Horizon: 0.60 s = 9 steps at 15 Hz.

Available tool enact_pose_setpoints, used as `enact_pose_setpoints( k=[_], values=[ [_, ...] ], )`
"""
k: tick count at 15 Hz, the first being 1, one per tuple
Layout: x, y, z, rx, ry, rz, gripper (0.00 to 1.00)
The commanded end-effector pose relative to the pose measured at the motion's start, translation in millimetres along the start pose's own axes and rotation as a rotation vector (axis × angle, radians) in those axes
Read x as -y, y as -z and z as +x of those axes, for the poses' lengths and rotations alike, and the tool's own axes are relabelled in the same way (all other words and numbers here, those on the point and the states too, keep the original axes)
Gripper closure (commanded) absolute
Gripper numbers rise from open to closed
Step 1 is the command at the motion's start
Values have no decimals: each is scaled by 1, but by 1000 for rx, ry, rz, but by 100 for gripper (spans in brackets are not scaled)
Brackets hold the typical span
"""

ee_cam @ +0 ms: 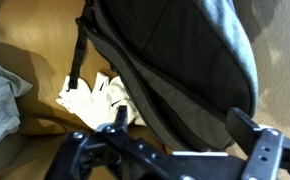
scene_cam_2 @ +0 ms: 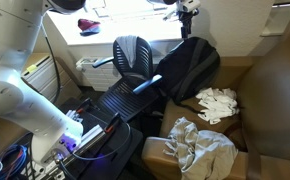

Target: Move the backpack from the couch to the chair

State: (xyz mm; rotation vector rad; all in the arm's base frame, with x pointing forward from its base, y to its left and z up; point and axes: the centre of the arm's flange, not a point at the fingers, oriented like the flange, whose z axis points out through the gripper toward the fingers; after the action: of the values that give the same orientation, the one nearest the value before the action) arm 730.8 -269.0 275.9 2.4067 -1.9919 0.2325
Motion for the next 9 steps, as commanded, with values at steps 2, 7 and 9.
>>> enact_pose_setpoints(
  k=[2,7,9],
  values=[
    [1,-4,0,-40,36,1,0],
    [38,-45,-19,-111,219,-37,0],
    [48,-58,-26,-149,223,-29,0]
  ],
)
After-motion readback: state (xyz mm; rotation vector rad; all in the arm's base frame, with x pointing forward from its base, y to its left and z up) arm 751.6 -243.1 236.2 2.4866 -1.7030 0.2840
